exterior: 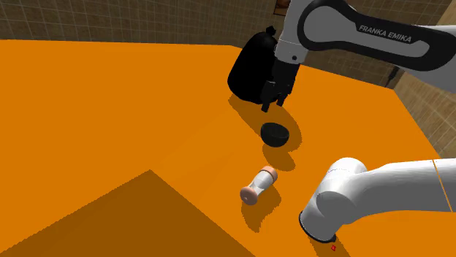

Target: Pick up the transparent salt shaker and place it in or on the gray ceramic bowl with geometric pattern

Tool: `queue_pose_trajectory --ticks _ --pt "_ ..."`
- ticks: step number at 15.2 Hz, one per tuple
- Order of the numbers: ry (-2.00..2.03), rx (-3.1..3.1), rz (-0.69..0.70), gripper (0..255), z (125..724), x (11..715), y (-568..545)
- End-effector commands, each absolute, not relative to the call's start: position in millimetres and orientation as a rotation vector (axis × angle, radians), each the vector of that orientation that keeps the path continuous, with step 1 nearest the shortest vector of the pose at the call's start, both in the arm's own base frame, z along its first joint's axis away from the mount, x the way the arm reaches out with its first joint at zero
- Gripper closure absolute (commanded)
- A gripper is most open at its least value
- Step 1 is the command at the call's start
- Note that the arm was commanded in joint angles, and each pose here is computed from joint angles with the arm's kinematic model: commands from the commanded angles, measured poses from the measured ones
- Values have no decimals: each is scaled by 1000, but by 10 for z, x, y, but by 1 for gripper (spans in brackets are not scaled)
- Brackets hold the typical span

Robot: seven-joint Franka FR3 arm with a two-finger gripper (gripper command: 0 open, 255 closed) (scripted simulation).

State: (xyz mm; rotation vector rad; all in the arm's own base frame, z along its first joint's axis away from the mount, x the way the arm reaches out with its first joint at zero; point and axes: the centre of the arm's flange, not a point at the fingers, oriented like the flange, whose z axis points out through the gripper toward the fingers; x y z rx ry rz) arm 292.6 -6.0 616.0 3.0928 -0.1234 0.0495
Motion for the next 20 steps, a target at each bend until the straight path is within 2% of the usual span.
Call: queue_pose_trajectory --ticks 1,11,20 --pt "-123 3093 50 0 6160 2926 -60" --pt "-1136 2714 -38 0 4910 2741 446" --pt "-1865 2120 -108 0 3730 2800 775"
